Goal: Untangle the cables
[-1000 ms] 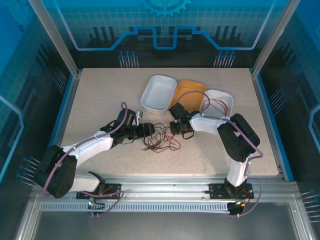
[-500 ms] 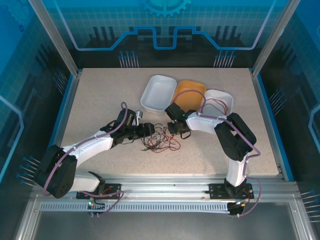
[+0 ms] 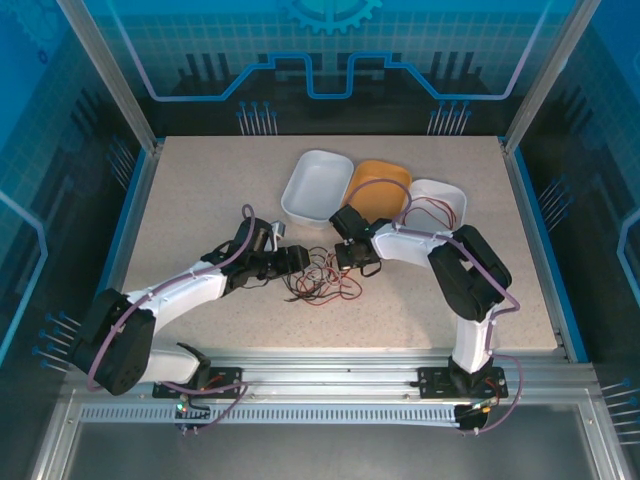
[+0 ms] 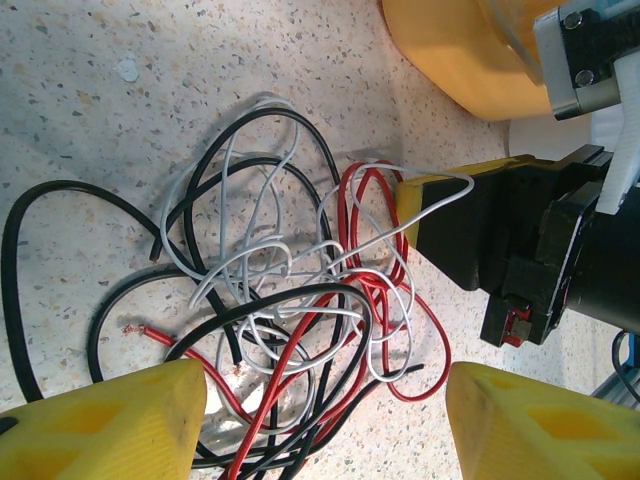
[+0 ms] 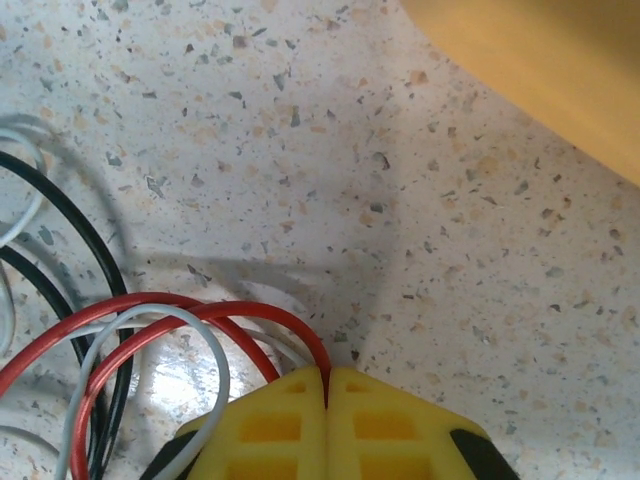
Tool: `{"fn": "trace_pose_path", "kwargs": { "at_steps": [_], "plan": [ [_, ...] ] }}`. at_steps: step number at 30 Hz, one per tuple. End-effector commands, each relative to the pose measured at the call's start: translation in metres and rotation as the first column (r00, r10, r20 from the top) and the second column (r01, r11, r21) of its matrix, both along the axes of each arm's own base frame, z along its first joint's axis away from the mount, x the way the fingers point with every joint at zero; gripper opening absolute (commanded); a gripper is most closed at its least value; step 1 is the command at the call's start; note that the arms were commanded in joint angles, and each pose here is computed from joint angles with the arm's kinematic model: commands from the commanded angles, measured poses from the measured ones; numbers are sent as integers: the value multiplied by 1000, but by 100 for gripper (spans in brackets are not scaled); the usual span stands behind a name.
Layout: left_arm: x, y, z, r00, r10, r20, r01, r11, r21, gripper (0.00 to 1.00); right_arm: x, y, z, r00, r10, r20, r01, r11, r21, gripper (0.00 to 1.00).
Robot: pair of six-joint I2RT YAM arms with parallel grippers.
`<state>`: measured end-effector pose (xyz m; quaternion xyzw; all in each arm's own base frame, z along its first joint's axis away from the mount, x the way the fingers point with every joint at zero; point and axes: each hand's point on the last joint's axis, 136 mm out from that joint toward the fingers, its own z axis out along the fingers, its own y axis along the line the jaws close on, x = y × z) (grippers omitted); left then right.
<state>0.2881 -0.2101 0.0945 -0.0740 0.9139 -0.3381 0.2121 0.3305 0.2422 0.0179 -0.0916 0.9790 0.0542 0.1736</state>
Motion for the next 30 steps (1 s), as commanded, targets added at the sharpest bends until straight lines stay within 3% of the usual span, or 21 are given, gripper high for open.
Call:
{"fn": "trace_pose_path", "kwargs": {
  "at_steps": [1, 11, 26, 30],
  "plan": [
    [-1, -5, 9, 999, -31, 17, 31, 999, -8, 66, -8, 13, 9, 999, 45, -3, -45, 998, 38, 0],
    [-2, -7, 27, 992, -83, 98, 83, 997, 3, 65, -10, 27, 106, 958, 89, 272, -118, 989, 92, 0],
    [15, -23, 69, 941, -158, 298, 168, 986, -6, 65, -28, 55, 195, 839, 186, 512, -285, 951, 122, 0],
    [17, -23, 86, 930, -120, 346, 145, 988, -46, 58, -28, 60, 210, 819, 186, 543, -302, 944, 131, 0]
  ]
}}
